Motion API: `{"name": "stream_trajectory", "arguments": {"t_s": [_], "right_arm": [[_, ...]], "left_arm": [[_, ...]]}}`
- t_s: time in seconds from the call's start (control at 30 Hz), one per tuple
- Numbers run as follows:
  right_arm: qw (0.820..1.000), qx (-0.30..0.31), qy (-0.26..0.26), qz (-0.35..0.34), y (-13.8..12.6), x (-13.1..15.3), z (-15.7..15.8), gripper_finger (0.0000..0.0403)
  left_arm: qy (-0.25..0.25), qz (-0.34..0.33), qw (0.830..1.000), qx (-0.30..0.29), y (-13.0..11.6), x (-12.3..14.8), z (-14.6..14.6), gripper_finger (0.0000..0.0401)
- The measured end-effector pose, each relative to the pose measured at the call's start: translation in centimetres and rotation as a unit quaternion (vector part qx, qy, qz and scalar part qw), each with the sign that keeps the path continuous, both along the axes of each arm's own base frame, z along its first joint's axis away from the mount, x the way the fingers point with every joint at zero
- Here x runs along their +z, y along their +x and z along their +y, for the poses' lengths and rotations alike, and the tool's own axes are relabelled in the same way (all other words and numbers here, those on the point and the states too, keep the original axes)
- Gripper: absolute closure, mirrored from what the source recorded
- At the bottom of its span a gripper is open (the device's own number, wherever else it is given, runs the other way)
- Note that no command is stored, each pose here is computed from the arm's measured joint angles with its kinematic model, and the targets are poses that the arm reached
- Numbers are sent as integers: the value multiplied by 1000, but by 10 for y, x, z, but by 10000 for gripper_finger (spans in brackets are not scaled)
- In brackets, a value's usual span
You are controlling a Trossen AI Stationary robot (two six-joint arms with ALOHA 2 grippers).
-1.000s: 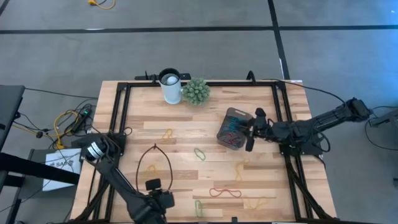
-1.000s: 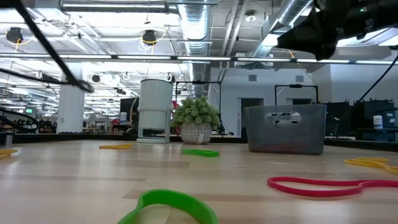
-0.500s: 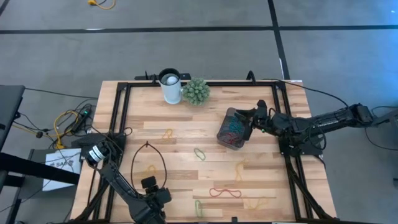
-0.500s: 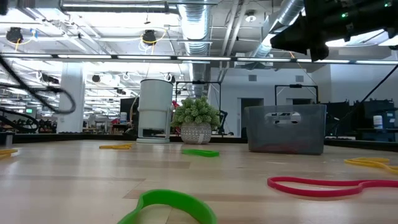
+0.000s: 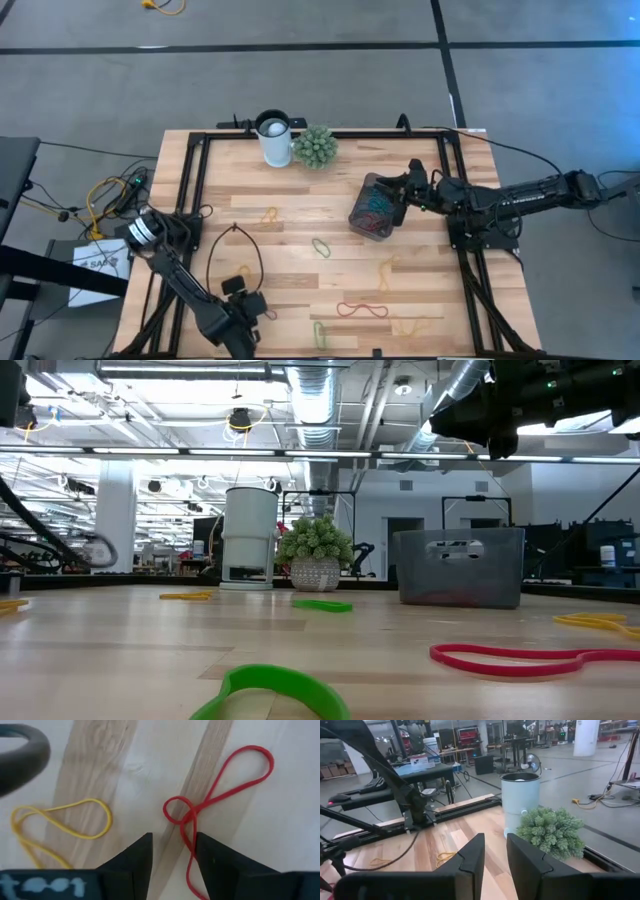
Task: Pick and place items into bin
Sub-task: Put the red rubber band into the black bin
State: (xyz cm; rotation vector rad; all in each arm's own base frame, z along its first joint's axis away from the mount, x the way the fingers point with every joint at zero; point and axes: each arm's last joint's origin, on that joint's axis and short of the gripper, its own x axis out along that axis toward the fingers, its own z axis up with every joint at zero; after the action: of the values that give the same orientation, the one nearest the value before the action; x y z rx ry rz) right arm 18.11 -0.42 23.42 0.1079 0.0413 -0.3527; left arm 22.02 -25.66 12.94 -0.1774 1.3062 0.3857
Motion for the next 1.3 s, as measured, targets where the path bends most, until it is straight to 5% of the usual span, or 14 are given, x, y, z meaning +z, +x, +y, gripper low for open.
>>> {"name": "stream_trajectory", "arguments": {"t_s": [0.53, 0.7, 0.83, 1.1, 1.3], "right_arm": [[1000, -2, 0, 0, 0, 0, 0, 326], [1000, -2, 0, 0, 0, 0, 0, 326], [1000, -2, 0, 0, 0, 0, 0, 326], [1000, -2, 0, 2, 0, 0, 0, 326], [1000, 5, 27, 5, 0, -3, 3, 326]], "left_arm": [[-27, -91, 994, 56, 1, -2, 4, 274], [-26, -104, 993, 55, 4, -2, 5, 331], [23, -158, 986, 57, 11, -3, 11, 392], [116, -267, 949, 122, 65, 24, 46, 399], [193, -270, 941, 70, 129, 55, 98, 400]]}}
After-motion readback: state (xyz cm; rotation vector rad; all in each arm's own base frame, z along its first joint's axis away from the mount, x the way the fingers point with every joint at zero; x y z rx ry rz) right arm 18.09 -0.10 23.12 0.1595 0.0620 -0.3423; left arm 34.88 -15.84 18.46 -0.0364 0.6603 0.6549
